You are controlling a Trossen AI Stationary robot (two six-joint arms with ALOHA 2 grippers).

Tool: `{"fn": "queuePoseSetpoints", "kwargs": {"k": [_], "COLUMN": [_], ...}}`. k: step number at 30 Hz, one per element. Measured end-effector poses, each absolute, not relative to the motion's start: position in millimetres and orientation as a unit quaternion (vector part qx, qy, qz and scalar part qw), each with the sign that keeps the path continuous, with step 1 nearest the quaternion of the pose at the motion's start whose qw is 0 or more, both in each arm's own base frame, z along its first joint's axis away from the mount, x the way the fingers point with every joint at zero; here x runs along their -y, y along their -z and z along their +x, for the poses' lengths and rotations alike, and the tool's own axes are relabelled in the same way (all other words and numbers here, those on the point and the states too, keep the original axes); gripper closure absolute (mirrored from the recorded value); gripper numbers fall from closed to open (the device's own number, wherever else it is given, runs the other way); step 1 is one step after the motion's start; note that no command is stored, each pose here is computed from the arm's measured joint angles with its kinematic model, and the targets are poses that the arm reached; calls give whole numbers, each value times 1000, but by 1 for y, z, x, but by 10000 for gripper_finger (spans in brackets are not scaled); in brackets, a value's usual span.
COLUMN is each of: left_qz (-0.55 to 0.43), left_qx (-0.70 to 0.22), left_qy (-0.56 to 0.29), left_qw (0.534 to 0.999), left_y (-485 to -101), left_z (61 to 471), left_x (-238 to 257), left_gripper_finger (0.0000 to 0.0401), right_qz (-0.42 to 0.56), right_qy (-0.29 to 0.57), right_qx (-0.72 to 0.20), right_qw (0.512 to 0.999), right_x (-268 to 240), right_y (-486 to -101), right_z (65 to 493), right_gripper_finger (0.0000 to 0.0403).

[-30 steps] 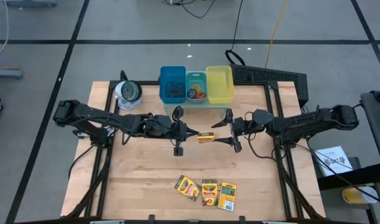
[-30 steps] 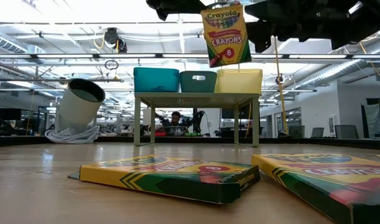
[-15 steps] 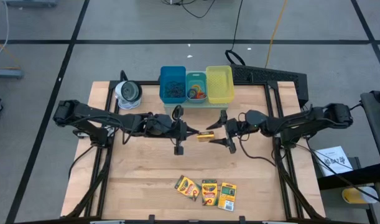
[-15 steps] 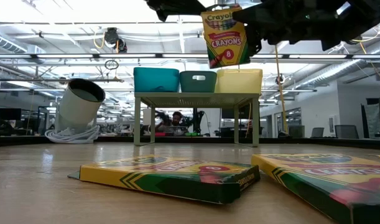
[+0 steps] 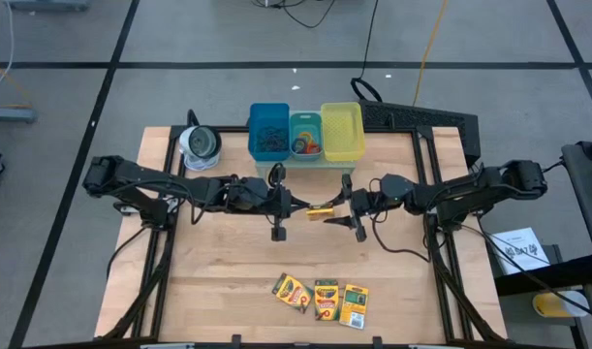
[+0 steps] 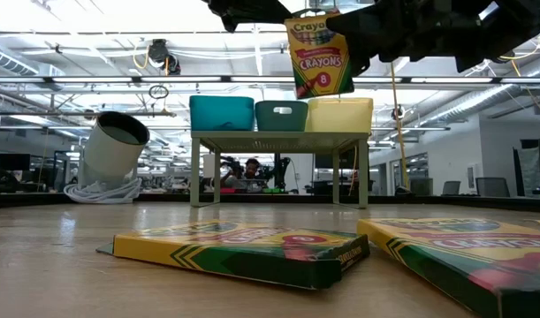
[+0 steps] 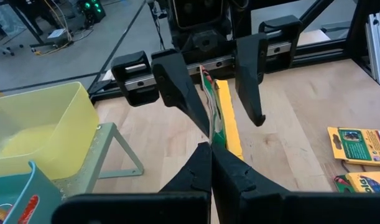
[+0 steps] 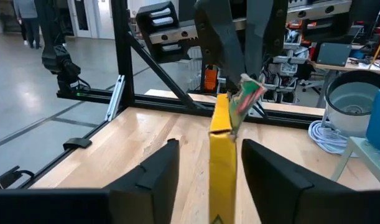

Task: Pick & Place Office Desk Supplies
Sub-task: Put the yellow crayon box into the yellow bin on the shelf

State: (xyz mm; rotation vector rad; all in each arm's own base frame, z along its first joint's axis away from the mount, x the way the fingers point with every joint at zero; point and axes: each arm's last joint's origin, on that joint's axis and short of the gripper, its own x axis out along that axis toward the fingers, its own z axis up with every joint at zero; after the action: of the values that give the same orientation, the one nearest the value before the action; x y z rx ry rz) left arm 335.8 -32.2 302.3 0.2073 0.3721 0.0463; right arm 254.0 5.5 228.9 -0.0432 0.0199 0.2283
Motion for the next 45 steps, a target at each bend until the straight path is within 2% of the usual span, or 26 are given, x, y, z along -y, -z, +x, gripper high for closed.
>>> {"fn": "queuePoseSetpoints", "kwargs": {"k": [10, 24, 29, 34, 38, 42, 45], "left_qz": [102, 98, 72, 63, 74, 84, 70], "left_qx": [-188, -186, -173, -161, -147, -142, -147], "left_qy": [-23, -22, -38, -52, -64, -59, -60], "left_qw": [977, 977, 982, 984, 984, 985, 985], "left_y": [-302, -302, -304, -308, -320, -342, -358], "left_z": [336, 336, 337, 337, 336, 317, 293], "left_x": [32, 32, 32, 35, 40, 41, 39], "left_gripper_finger": [401, 396, 377, 329, 299, 285, 284], "right_qz": [-23, -32, -33, -32, -31, -29, -28], "right_qy": [-114, -112, -112, -114, -110, -99, -90], "right_qx": [-9, -9, -7, -11, -20, -26, -25], "right_qw": [993, 993, 993, 993, 993, 994, 995], "right_x": [-5, -5, -5, -5, -3, 2, 7], "right_y": [-229, -229, -229, -228, -227, -230, -236], "right_z": [254, 254, 254, 254, 253, 249, 244], "right_gripper_finger": [304, 370, 373, 360, 370, 377, 367]}}
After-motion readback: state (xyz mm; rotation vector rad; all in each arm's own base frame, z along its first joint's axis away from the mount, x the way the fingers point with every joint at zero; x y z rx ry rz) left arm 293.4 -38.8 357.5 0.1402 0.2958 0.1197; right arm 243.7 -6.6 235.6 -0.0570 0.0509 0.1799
